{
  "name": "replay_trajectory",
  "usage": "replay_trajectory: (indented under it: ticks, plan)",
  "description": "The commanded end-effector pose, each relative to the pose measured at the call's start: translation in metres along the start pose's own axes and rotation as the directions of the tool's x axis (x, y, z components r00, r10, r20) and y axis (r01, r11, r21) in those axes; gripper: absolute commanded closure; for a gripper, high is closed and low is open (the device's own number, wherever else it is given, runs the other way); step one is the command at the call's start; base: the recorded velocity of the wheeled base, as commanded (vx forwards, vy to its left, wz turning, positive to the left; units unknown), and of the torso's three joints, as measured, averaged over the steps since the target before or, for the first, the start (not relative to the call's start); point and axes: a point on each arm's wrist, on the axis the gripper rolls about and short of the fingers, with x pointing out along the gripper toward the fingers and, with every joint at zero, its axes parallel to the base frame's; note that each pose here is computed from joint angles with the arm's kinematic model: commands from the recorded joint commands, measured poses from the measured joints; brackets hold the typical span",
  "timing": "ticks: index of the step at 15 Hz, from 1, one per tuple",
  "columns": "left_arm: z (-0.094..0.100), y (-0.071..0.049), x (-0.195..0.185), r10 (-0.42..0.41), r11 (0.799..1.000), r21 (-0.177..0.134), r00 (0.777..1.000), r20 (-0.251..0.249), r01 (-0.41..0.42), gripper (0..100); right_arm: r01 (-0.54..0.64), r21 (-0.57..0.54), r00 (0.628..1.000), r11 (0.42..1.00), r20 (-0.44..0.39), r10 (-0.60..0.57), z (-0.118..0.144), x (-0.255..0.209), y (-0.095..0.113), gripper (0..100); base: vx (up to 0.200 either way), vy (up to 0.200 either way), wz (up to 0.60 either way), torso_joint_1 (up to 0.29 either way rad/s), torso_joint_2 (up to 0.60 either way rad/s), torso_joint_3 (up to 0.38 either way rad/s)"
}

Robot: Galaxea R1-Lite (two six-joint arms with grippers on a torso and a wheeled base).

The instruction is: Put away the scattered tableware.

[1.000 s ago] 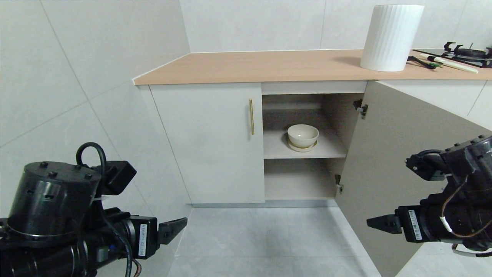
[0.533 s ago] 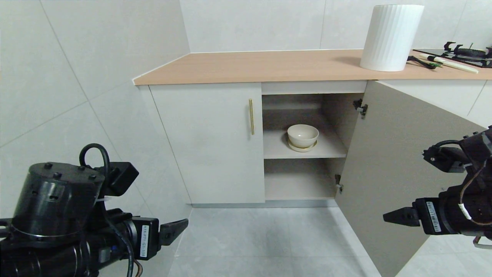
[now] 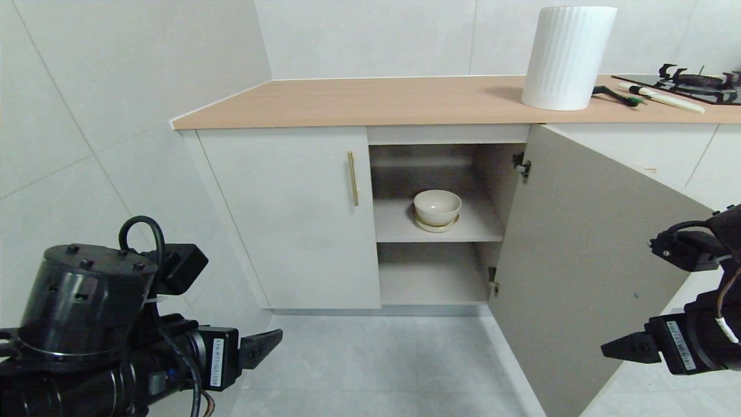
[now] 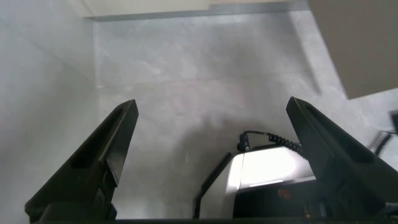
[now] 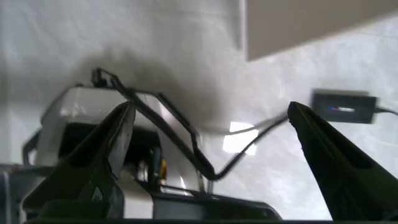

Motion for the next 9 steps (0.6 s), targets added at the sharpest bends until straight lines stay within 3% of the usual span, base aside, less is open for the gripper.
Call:
replay_trajectory:
  ticks: [1, 3, 5, 9]
  plan:
    - [0.000, 0.000, 0.000, 0.000, 1.000, 0.000, 1.000, -0.001, 0.000, 0, 0.000, 0.000, 1.000, 1.000, 0.008, 0.000, -0.002, -0.011, -0.002, 0, 0.000, -0.200, 0.00, -0.012, 0.00, 0.002]
    - [0.000, 0.000, 0.000, -0.001, 1.000, 0.000, 1.000, -0.002, 0.001, 0, 0.014, -0.008, 0.999, 1.000, -0.046, -0.015, -0.005, -0.025, -0.005, 0, 0.000, -0.200, 0.00, 0.000, 0.01, 0.002]
    - [-0.001, 0.000, 0.000, -0.001, 1.000, 0.000, 1.000, -0.003, 0.001, 0, 0.044, 0.008, 0.994, 0.999, -0.099, -0.043, -0.004, -0.040, -0.012, 0, 0.000, 0.000, 0.00, 0.000, 0.00, 0.000]
    - [-0.001, 0.000, 0.000, -0.001, 1.000, 0.000, 1.000, -0.003, 0.001, 0, 0.201, 0.149, 0.979, 0.968, -0.066, -0.193, 0.009, -0.043, -0.042, 0, 0.000, 0.000, 0.00, 0.000, 0.00, 0.000]
